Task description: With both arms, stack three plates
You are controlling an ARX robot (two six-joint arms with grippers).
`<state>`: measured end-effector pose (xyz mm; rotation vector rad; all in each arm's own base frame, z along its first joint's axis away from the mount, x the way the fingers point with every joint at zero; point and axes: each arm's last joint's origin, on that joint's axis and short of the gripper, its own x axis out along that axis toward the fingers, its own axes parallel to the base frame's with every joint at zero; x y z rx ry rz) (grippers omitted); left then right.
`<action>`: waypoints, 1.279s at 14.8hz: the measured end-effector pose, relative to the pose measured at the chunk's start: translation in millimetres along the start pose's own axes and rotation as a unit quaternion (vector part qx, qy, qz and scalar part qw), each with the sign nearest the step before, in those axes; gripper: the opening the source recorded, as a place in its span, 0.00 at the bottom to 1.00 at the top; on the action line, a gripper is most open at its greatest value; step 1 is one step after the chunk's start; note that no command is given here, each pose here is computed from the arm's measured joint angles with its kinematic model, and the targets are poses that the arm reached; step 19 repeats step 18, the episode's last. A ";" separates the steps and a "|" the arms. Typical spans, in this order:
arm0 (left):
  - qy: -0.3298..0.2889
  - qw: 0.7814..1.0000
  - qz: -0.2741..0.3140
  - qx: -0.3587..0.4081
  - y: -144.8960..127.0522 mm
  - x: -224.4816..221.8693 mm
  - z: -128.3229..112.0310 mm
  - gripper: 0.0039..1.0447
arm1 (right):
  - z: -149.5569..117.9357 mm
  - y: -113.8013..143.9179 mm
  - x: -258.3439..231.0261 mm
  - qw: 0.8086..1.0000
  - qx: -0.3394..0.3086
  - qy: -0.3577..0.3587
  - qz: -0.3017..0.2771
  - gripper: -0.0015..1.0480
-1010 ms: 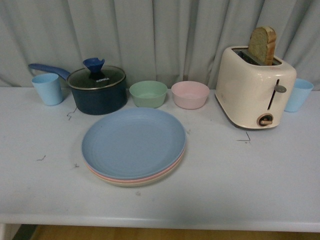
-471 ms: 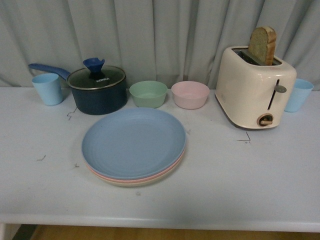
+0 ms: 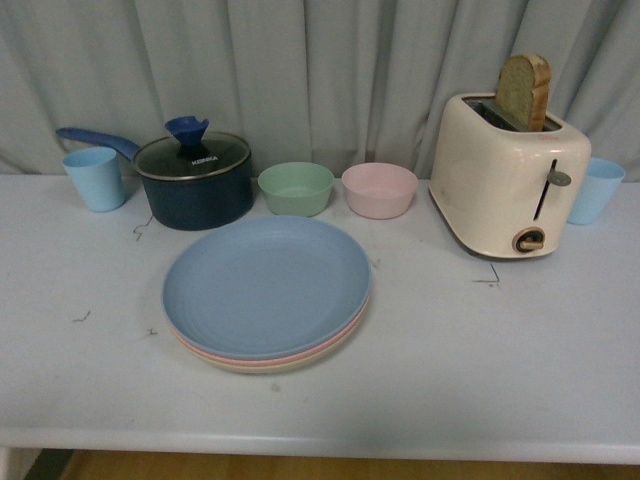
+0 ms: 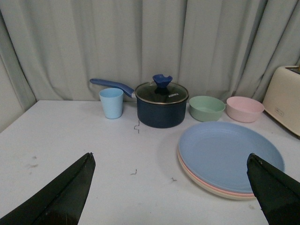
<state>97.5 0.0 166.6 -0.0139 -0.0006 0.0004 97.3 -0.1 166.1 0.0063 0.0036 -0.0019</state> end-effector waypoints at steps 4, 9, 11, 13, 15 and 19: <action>0.000 1.000 0.000 0.000 0.0 0.0 0.0 0.94 | 0.7 0.0 -0.1 1.000 0.000 -0.004 0.000 0.26; 0.000 1.000 0.000 0.000 0.0 0.0 0.0 0.94 | 0.7 0.0 -0.1 1.000 0.000 -0.004 0.000 0.85; 0.000 1.000 0.000 0.000 0.0 0.0 0.0 0.94 | 0.7 0.0 -0.1 1.000 0.000 -0.004 0.000 0.93; 0.000 1.000 0.000 0.000 0.0 0.0 0.0 0.94 | 0.7 0.0 -0.1 1.000 0.000 -0.004 0.000 0.94; 0.000 1.000 0.000 0.000 0.0 0.0 0.0 0.94 | 0.8 0.0 -0.1 1.000 0.000 -0.004 0.000 0.94; 0.000 1.000 0.000 0.000 0.0 0.0 0.0 0.94 | 0.7 0.0 -0.1 1.000 0.000 -0.004 0.000 0.94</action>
